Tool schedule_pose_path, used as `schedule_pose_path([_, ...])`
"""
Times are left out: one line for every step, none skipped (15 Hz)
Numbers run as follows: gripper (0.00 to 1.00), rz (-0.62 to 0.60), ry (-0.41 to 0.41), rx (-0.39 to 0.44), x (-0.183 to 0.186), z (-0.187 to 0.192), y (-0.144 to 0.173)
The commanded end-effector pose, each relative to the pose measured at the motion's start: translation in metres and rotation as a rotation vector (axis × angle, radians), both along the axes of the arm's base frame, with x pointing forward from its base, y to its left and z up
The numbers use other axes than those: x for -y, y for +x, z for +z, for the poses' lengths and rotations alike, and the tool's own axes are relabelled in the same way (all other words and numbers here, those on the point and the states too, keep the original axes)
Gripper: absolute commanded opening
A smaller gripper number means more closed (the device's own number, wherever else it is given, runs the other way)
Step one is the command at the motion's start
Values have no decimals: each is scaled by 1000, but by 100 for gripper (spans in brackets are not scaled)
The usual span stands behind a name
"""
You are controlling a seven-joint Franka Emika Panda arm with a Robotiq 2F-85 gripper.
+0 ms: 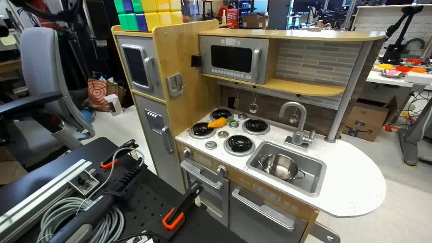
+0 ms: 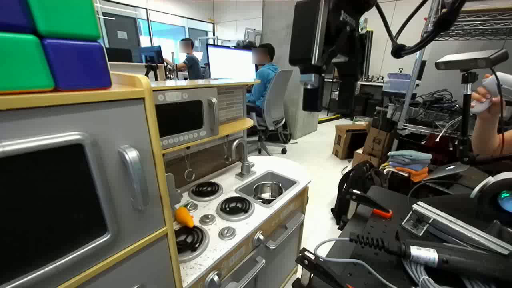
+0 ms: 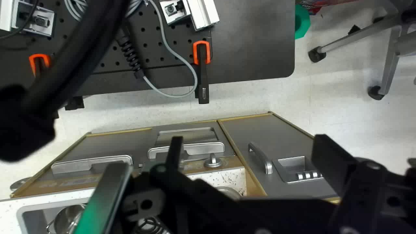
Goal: Put the carrot plush toy in the pot
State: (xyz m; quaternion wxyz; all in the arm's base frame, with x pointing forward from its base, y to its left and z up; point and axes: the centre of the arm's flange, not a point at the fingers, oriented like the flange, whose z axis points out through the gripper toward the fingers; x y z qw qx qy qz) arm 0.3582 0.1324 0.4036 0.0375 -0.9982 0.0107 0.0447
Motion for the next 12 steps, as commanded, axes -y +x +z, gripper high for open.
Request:
schedule_pose_path([100,0,0,0,0,0,0])
schedule_pose_path([100,-26,-1,47,-3,-8,11])
schedule_pose_path([100,-51,-16,54,-3,-17,28])
schedule_pose_path([100,-89,-22,51,0,-26,45])
schedule_pose_path([100,-128,-39,69,6,-40,64])
schedule_pose_path([100,-174,-74,94,14,-56,83])
schedule_pose_path([100,-206,-105,126,21,-67,96])
schedule_pose_path([100,-238,-130,146,29,-80,112])
schedule_pose_path([100,-276,-156,169,36,-93,128])
schedule_pose_path([100,-312,-174,195,44,-106,144])
schedule_pose_path([100,-349,-194,227,50,-116,161])
schedule_pose_path([100,-387,-213,252,56,-127,178])
